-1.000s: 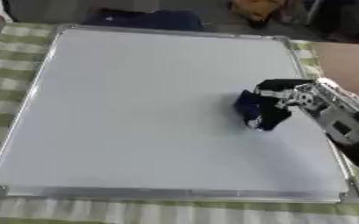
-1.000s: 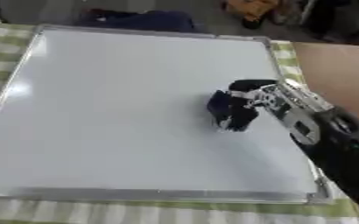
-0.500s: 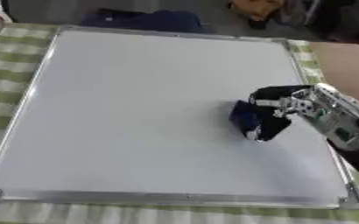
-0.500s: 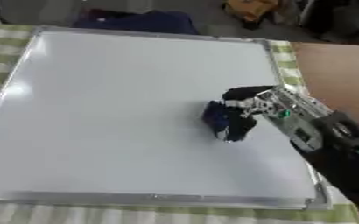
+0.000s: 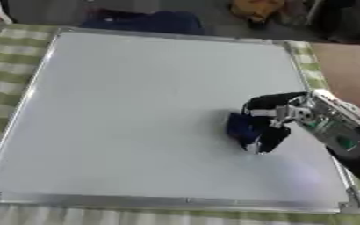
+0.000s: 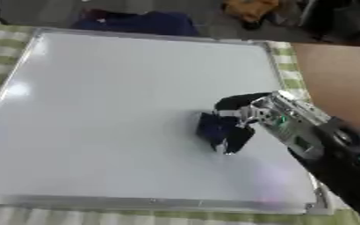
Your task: Wipe the whiteboard clean with a brush.
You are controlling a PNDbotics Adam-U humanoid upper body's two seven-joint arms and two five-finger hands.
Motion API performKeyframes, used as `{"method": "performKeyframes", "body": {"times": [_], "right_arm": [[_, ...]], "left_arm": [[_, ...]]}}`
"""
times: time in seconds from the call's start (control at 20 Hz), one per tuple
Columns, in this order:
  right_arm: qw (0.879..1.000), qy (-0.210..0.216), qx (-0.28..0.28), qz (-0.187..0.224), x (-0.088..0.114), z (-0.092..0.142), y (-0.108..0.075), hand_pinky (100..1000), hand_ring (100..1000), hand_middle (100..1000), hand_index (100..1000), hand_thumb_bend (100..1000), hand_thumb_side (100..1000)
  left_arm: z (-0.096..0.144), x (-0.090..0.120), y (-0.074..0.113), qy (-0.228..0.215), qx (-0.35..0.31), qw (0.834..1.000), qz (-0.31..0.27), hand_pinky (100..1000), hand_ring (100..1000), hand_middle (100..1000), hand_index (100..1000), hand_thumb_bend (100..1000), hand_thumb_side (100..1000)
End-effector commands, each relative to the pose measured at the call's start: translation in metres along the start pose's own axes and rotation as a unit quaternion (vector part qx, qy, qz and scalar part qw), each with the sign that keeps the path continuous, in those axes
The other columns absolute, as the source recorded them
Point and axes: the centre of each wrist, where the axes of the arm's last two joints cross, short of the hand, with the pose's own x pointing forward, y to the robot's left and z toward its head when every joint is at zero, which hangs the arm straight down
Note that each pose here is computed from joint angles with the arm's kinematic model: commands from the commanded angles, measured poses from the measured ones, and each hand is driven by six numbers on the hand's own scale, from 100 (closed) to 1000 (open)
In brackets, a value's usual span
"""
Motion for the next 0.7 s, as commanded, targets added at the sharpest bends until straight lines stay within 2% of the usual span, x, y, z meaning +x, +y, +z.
{"method": "performKeyframes", "body": {"times": [0.05, 0.35, 0.7], "right_arm": [[1.0, -0.012, 0.01, 0.013, 0.006, 0.0042, 0.0011, 614, 723, 606, 259, 100, 334], [1.0, -0.019, 0.012, 0.019, 0.0122, 0.0084, -0.0008, 624, 740, 660, 266, 100, 338], [1.0, 0.001, 0.012, 0.014, 0.0048, 0.0048, 0.0013, 634, 759, 703, 263, 100, 355]], "left_arm": [[-0.0048, 0.0068, 0.0002, -0.015, -0.006, 1.0, 0.001, 650, 793, 772, 812, 208, 1000], [-0.0053, 0.007, 0.0002, -0.017, -0.006, 1.0, 0.002, 651, 793, 772, 812, 208, 1000], [-0.005, 0.0069, 0.0002, -0.016, -0.006, 1.0, 0.002, 650, 793, 773, 812, 208, 1000]]}}
